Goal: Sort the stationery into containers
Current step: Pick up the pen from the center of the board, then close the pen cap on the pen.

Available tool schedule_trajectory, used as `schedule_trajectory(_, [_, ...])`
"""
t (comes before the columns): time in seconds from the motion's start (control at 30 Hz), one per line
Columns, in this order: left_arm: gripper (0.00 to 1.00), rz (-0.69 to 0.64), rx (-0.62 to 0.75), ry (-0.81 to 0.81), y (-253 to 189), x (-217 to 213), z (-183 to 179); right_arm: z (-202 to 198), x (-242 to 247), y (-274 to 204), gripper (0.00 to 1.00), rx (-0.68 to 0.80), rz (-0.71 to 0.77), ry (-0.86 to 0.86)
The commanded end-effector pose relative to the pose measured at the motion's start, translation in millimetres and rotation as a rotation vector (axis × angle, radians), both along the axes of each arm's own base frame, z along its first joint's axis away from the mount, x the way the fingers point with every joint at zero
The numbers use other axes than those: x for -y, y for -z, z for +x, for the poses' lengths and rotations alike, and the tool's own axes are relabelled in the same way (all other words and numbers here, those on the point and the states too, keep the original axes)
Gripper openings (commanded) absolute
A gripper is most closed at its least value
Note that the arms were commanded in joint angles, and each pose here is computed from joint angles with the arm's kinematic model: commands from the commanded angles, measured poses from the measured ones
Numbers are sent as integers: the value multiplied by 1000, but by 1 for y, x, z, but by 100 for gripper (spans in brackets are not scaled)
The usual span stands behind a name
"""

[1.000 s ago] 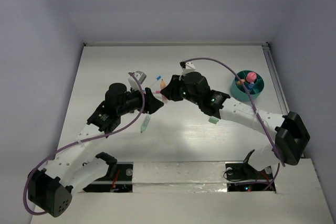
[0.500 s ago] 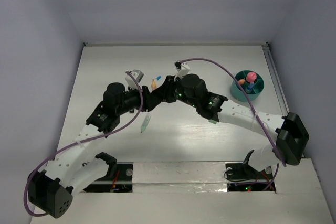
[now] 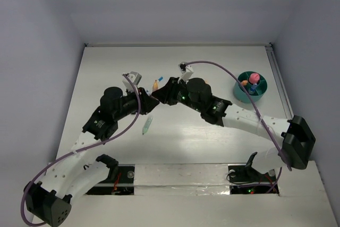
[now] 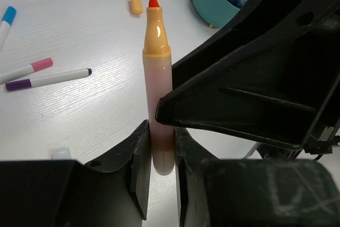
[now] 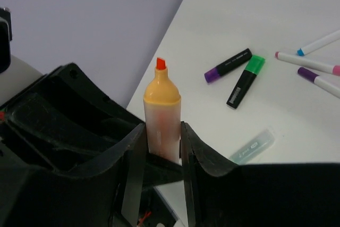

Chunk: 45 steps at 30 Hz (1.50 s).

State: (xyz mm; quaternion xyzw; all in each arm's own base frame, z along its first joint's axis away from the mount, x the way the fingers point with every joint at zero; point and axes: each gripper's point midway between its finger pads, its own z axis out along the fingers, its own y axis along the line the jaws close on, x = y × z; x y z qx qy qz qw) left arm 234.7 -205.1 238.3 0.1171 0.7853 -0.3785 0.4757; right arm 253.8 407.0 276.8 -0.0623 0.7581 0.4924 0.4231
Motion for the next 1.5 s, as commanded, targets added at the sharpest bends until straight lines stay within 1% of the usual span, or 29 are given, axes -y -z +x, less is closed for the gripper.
schedule_trajectory(0.0, [0,-20,117,-26,-30,-4,10,-8,18,-14,38,44,-12,42])
schedule_trajectory(0.03, [0,-17,123,-23,-31,-4,10,-10,28,-19,44,55,-27,63])
schedule_trajectory(0.07, [0,-12,126,-20,-31,-4,10,-10,35,-23,56,67,-34,81])
schedule_trajectory(0.1, [0,-10,130,-16,-32,-4,9,2,50,-21,60,75,-55,130])
schedule_trajectory(0.17, [0,-2,146,-16,-35,-4,10,8,70,-20,61,78,-78,164])
schedule_trajectory(0.2, [0,4,146,-18,-35,-5,10,18,90,-27,61,94,-75,212])
schedule_trajectory(0.27, [0,16,151,-24,-35,-9,10,26,114,-16,59,85,-104,259])
schedule_trajectory(0.3, [0,20,152,-34,-35,-12,12,41,132,-9,59,90,-132,297])
schedule_trajectory(0.33, [0,22,156,-31,-36,-12,11,48,145,9,58,51,-188,325])
schedule_trajectory(0.37, [0,27,163,-39,-36,-15,12,57,156,18,52,33,-223,349])
schedule_trajectory(0.47, [0,35,164,-45,-36,-18,13,95,192,59,51,-28,-391,433])
schedule_trajectory(0.5, [0,40,163,-56,-34,-21,14,107,204,69,53,-19,-473,465])
schedule_trajectory(0.53, [0,40,163,-58,-34,-22,13,119,212,99,56,-71,-565,484])
schedule_trajectory(0.57, [0,41,162,-59,-33,-22,13,132,222,102,59,-93,-612,512])
schedule_trajectory(0.6, [0,44,160,-63,-32,-23,13,141,232,112,66,-100,-678,542])
schedule_trajectory(0.63, [0,46,157,-72,-32,-25,15,147,238,122,69,-120,-716,558])
schedule_trajectory(0.67, [0,46,155,-72,-31,-25,15,156,247,142,73,-159,-755,571])
schedule_trajectory(0.73, [0,46,153,-71,-31,-25,15,168,248,148,77,-173,-741,571])
schedule_trajectory(0.77, [0,47,150,-71,-30,-25,15,174,248,160,79,-196,-747,558])
schedule_trajectory(0.83, [0,46,151,-68,-31,-25,14,185,245,164,80,-208,-740,547])
schedule_trajectory(0.87, [0,44,151,-69,-31,-25,14,189,243,180,80,-234,-761,531])
schedule_trajectory(0.93, [0,43,153,-69,-31,-25,13,201,240,183,80,-242,-758,517])
schedule_trajectory(1.0, [0,45,150,-68,-30,-25,14,207,238,200,80,-259,-789,503])
schedule_trajectory(1.1, [0,45,152,-68,-31,-25,13,220,227,197,80,-233,-766,476])
schedule_trajectory(1.13, [0,45,152,-67,-31,-25,13,222,226,205,80,-240,-777,464])
schedule_trajectory(1.2, [0,45,151,-65,-31,-25,13,232,223,201,80,-229,-782,464])
schedule_trajectory(1.23, [0,44,152,-73,-31,-27,14,236,226,209,81,-247,-792,465])
schedule_trajectory(1.37, [0,44,153,-73,-32,-27,14,244,223,216,81,-263,-810,453])
schedule_trajectory(1.47, [0,42,154,-69,-32,-27,13,245,215,221,77,-273,-792,416])
